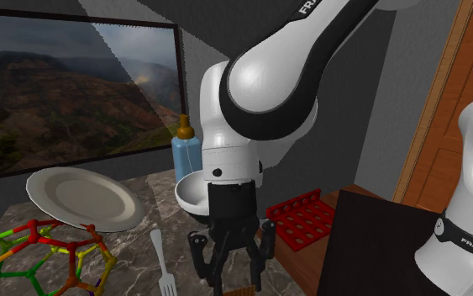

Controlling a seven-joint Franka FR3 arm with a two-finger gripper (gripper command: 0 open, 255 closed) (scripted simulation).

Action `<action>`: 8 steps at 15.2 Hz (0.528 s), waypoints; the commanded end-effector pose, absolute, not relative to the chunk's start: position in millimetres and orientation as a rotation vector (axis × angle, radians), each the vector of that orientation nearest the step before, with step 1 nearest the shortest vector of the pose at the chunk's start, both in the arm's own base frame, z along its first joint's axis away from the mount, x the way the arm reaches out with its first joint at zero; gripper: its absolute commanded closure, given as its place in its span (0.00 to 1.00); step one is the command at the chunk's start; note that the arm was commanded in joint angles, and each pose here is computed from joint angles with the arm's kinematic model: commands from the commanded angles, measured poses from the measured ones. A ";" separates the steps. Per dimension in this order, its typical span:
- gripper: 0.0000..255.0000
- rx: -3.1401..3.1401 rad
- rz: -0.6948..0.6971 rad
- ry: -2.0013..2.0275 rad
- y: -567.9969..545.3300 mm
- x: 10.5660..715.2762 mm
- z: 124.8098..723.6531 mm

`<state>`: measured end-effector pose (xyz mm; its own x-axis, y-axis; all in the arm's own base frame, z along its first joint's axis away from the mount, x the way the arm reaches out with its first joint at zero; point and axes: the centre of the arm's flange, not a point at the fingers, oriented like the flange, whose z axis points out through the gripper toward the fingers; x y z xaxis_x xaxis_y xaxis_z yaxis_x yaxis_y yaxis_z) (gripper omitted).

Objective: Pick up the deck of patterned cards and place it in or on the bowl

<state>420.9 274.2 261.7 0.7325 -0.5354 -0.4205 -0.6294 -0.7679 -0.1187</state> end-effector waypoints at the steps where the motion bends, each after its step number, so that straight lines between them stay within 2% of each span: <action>1: 1.00 -2.683 0.537 0.919 274.1 420.8 261.3; 8: 1.00 -2.683 0.537 0.919 274.1 420.8 282.4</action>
<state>420.6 273.2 276.8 0.7323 -0.5356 -0.4206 -0.6296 -0.7679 -0.1184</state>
